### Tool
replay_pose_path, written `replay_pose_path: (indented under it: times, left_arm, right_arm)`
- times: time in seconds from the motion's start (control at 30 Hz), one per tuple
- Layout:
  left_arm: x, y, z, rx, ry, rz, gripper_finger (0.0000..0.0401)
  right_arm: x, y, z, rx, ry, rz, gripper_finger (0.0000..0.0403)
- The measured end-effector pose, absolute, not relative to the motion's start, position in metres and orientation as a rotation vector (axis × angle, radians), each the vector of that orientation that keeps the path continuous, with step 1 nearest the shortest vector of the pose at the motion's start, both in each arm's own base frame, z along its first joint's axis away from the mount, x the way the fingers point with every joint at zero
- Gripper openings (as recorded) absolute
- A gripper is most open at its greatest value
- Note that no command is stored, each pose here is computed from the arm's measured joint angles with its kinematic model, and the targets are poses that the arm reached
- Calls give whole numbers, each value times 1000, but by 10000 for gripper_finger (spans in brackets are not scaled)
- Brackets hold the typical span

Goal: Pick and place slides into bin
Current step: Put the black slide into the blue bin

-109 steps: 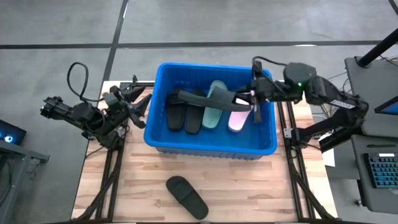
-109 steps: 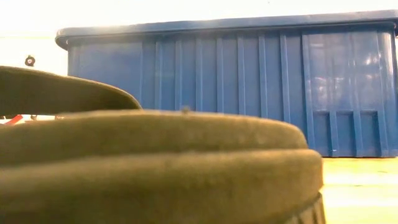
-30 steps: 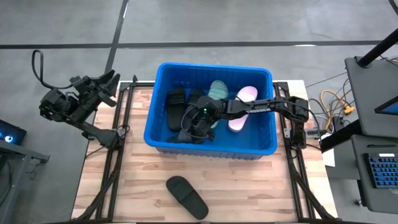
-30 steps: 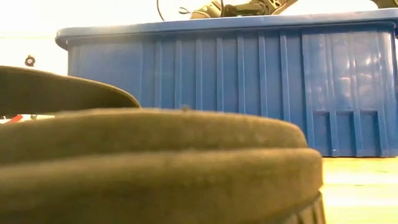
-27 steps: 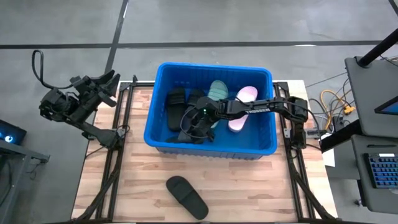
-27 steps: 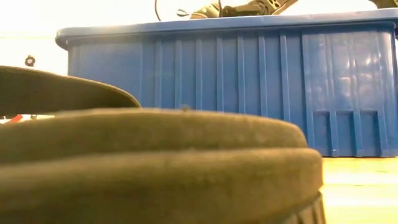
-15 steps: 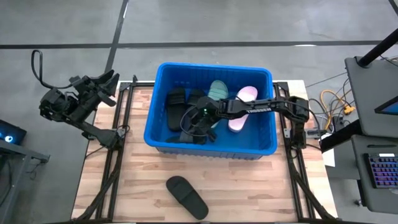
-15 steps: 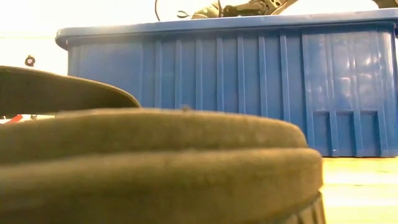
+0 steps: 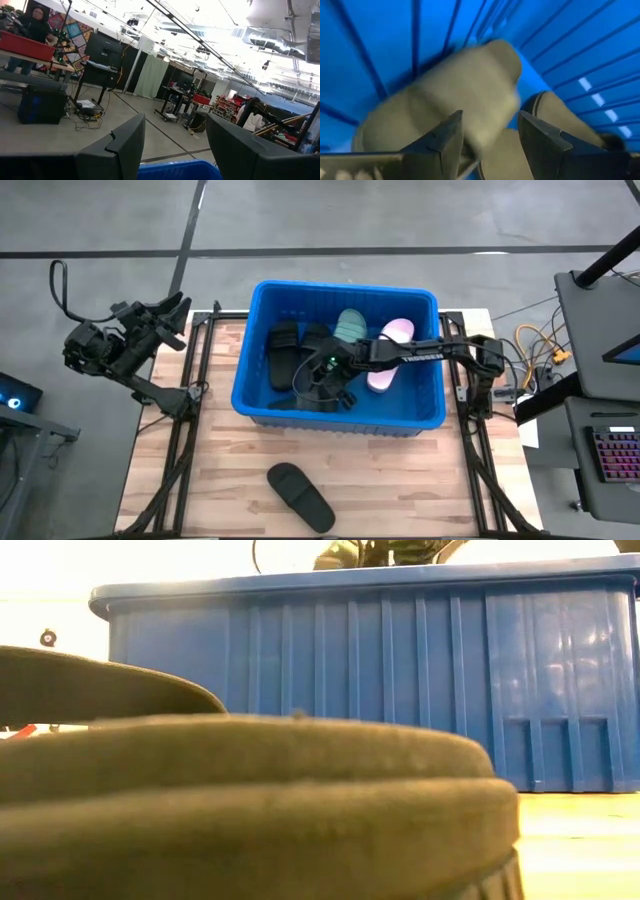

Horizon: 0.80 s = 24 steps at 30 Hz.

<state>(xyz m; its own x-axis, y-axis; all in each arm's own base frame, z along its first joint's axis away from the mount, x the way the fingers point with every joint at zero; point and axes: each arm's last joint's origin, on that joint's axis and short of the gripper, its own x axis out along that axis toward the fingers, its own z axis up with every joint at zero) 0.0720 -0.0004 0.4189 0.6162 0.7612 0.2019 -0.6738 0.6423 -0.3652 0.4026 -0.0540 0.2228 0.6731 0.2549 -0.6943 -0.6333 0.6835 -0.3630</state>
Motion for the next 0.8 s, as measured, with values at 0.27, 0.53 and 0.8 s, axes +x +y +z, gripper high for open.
replay_pose_path:
  times: [0.27, 0.53, 0.8]
  left_arm:
    - [72, 0, 419, -265, -356, 837, 194]
    - [72, 0, 419, -265, -355, 837, 194]
    - [74, -1, 419, -291, -367, 831, 194]
  right_arm:
    - [401, -52, 230, -635, 639, 531, 170]
    - [397, -64, 254, -700, 613, 341, 158]
    - [364, -88, 334, -749, 365, 76, 145]
